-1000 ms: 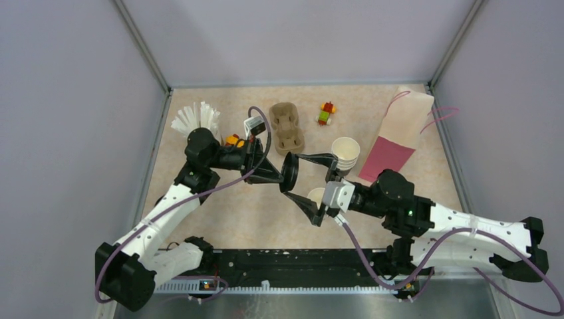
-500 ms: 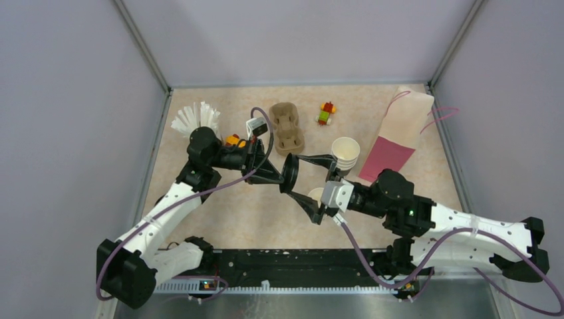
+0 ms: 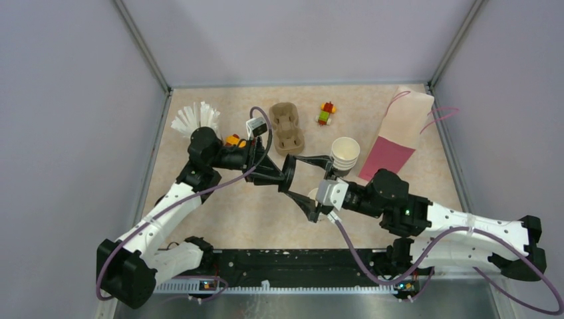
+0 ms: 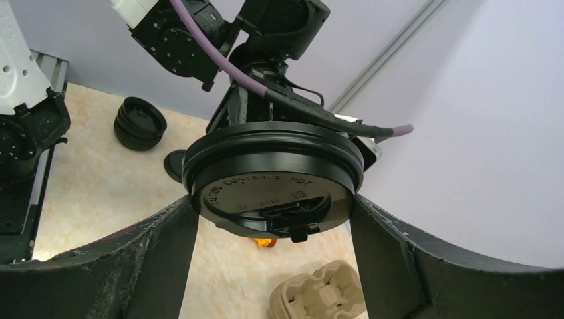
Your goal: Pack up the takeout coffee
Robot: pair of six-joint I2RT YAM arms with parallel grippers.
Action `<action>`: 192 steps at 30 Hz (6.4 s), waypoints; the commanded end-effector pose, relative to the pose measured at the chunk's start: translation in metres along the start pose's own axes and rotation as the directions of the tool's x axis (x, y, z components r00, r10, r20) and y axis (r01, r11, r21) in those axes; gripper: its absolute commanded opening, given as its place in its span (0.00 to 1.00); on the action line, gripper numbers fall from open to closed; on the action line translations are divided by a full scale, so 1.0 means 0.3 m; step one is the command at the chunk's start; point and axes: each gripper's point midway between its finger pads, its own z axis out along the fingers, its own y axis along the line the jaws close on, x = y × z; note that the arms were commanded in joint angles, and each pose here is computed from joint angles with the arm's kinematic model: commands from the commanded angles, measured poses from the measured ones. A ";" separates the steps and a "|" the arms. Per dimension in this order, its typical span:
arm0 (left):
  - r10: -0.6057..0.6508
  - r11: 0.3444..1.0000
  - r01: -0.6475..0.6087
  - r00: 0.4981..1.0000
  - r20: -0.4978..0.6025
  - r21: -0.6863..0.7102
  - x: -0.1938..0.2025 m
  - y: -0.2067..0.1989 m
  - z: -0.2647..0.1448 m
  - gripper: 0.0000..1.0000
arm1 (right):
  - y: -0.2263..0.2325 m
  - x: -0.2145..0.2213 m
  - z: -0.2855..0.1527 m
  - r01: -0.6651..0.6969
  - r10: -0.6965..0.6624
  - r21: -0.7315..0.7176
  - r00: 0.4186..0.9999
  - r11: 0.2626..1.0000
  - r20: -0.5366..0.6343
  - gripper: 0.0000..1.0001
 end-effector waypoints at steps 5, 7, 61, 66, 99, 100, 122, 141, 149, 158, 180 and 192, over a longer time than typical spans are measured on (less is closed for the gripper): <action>0.071 0.997 -0.068 0.994 0.084 -0.038 -0.059 -0.002 -0.017 0.61 | -0.046 -0.016 -0.026 -0.085 0.086 0.058 0.996 0.995 -0.017 0.76; 0.103 0.992 -0.091 0.984 0.148 -0.084 -0.107 0.004 -0.042 0.72 | -0.043 -0.008 -0.043 -0.125 0.127 0.059 0.991 0.990 -0.041 0.75; 0.668 0.455 -0.149 0.709 0.225 -0.878 -0.212 0.160 -0.444 0.99 | 0.170 0.591 -0.340 -0.390 0.529 0.595 -0.275 0.702 -0.803 0.73; 0.677 0.439 -0.147 0.703 0.218 -0.886 -0.203 0.158 -0.455 0.99 | 0.224 0.633 -0.377 -0.393 0.472 0.582 -0.346 0.712 -0.811 0.73; 0.674 0.406 -0.143 0.714 0.190 -0.903 -0.164 0.157 -0.476 0.99 | 0.283 0.765 -0.373 -0.379 0.391 0.544 -0.411 0.748 -0.824 0.74; 0.674 0.407 -0.145 0.714 0.190 -0.902 -0.164 0.157 -0.475 0.99 | 0.278 0.760 -0.368 -0.382 0.393 0.544 -0.407 0.747 -0.825 0.76; 0.646 0.470 -0.170 0.735 0.207 -0.866 -0.172 0.164 -0.430 0.98 | 0.135 0.648 -0.288 -0.373 0.461 0.547 -0.300 0.749 -0.835 0.89; 0.425 0.703 -0.168 0.878 0.220 -0.691 -0.189 0.308 -0.122 0.75 | -0.050 0.598 -0.367 -0.508 0.811 0.726 -0.086 0.464 -0.579 0.59; 0.422 0.686 -0.218 0.897 0.135 -0.694 -0.269 0.450 0.010 0.68 | 0.003 0.649 -0.351 -0.538 0.862 0.751 -0.085 0.382 -0.499 0.49; 0.388 0.753 -0.238 0.913 0.122 -0.613 -0.284 0.579 0.076 0.56 | 0.055 0.701 -0.358 -0.540 0.892 0.781 -0.113 0.315 -0.438 0.43; 0.312 0.815 -0.256 0.950 0.020 -0.520 -0.287 0.729 0.159 0.56 | 0.147 0.786 -0.393 -0.542 0.866 0.772 -0.149 0.332 -0.477 0.39; 0.279 0.827 -0.265 0.959 -0.047 -0.496 -0.234 0.793 0.187 0.63 | 0.205 0.833 -0.447 -0.526 0.861 0.779 -0.158 0.341 -0.483 0.32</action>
